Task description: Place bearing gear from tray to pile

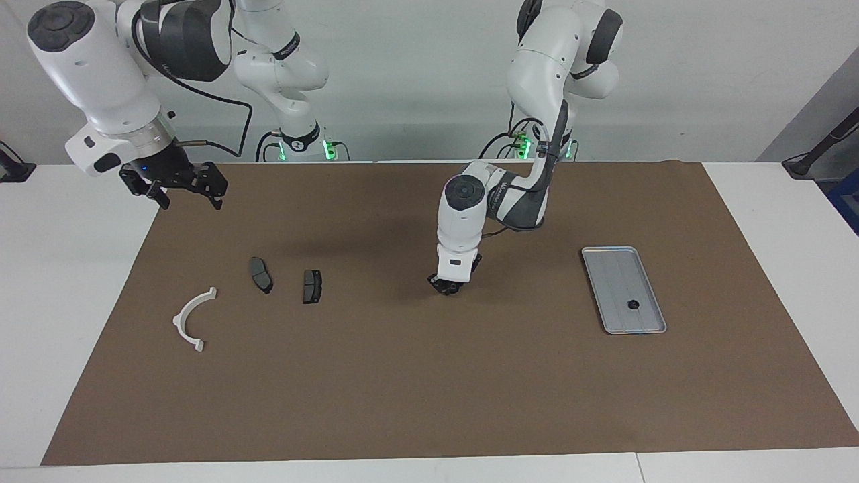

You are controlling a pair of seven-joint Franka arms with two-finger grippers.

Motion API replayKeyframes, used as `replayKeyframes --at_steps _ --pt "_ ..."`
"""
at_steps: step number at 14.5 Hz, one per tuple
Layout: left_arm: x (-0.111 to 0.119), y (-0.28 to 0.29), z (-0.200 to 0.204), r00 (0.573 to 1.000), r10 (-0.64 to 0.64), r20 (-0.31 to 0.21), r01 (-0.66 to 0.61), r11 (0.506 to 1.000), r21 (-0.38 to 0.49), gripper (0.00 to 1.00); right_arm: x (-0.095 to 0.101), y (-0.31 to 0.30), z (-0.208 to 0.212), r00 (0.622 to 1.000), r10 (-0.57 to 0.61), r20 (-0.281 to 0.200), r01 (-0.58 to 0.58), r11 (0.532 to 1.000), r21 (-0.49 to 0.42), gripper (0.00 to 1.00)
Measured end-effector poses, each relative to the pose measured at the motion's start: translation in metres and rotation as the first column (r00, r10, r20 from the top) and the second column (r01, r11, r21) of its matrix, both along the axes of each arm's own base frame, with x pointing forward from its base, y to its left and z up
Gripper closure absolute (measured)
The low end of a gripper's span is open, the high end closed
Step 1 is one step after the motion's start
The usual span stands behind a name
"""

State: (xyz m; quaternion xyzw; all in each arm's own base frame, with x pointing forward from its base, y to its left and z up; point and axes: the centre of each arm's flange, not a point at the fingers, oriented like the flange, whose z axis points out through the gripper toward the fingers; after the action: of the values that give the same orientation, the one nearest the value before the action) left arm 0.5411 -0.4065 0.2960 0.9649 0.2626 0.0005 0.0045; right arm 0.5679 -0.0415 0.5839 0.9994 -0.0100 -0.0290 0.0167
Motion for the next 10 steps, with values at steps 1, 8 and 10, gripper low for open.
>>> replayKeyframes --at_steps 1,8,10 --pt "0.002 0.003 0.001 1.0 0.007 0.0 -0.007 1.0 0.004 0.36 0.0 0.0 0.0 1.0 0.0 0.0 0.0 1.0 0.0 0.0" --pt "0.066 0.181 0.17 0.999 0.02 0.037 -0.02 1.0 0.018 0.1 0.0 -0.003 0.001 1.0 -0.004 0.001 0.004 1.0 0.0 0.0" --pt "0.068 0.209 0.176 0.999 -0.012 0.032 0.012 1.0 0.021 0.0 -0.001 -0.003 0.001 1.0 -0.005 0.001 0.005 1.0 0.0 0.0"
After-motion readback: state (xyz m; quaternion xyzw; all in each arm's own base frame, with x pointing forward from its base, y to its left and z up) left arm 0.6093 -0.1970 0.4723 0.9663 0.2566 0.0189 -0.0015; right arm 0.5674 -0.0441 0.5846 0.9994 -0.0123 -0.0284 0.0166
